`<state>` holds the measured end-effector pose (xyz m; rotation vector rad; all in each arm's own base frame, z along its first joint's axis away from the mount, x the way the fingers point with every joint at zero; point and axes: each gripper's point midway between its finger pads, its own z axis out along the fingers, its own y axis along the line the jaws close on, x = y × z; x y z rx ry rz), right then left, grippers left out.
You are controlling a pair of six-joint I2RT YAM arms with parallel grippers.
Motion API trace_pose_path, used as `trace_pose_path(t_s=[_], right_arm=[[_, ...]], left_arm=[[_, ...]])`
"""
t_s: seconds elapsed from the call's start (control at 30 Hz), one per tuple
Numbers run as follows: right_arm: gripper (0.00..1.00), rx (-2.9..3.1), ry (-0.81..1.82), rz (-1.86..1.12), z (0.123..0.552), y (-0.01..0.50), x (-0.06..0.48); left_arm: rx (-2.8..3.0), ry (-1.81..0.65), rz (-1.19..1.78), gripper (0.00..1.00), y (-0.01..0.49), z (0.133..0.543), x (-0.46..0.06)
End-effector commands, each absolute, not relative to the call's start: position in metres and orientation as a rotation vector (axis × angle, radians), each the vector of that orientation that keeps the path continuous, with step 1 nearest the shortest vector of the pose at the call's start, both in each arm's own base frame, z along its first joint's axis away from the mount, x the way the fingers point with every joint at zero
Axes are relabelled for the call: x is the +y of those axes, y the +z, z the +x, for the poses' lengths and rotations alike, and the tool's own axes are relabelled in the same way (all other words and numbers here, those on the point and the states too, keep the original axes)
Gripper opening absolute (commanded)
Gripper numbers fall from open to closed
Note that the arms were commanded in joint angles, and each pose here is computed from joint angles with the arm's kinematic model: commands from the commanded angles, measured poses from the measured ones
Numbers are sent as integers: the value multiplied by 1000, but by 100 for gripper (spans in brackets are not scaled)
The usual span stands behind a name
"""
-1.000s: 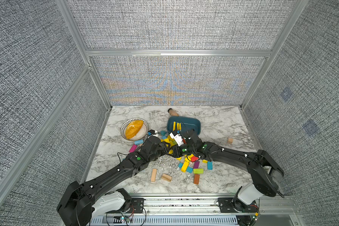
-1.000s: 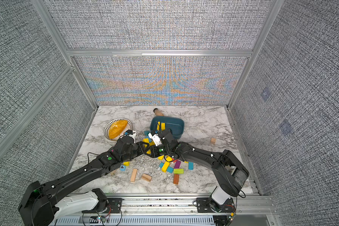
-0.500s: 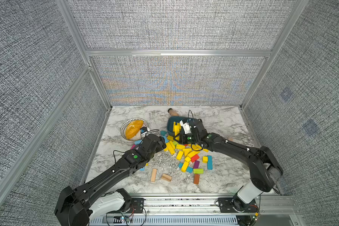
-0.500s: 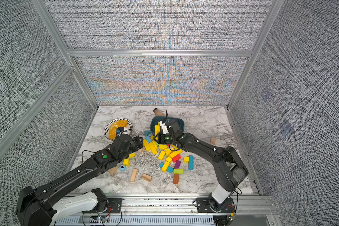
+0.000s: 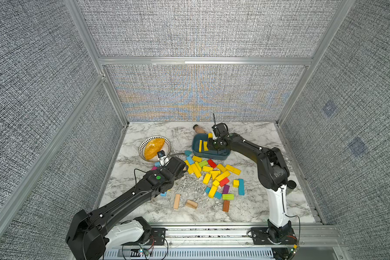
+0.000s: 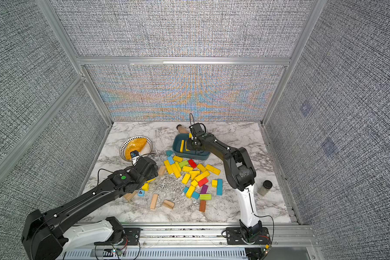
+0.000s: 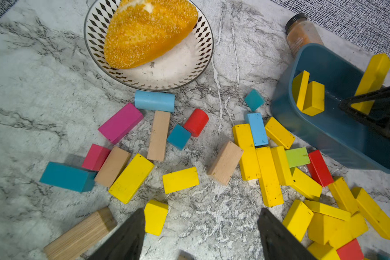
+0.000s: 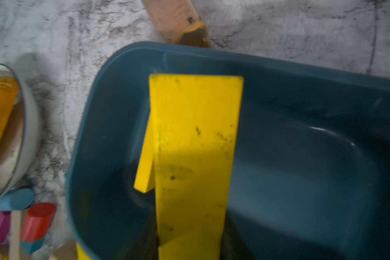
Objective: Pick out the yellow building blocks
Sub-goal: Place the building block in the storage box.
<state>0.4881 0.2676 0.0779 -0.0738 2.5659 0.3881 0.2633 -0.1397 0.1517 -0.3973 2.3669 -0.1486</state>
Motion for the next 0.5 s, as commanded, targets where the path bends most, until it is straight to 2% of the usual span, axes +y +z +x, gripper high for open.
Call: trace_pose_path(t_s=[0.0, 0.33, 0.47], right_arm=[[8, 2601, 193, -62, 493, 64, 243], [14, 2664, 124, -72, 499, 28, 236], [24, 2672, 128, -78, 501, 23, 236]], left_arm=[[2370, -144, -366, 79, 155, 265, -142], [2407, -161, -327, 79, 144, 276, -160], [2423, -146, -323, 79, 143, 281, -165]])
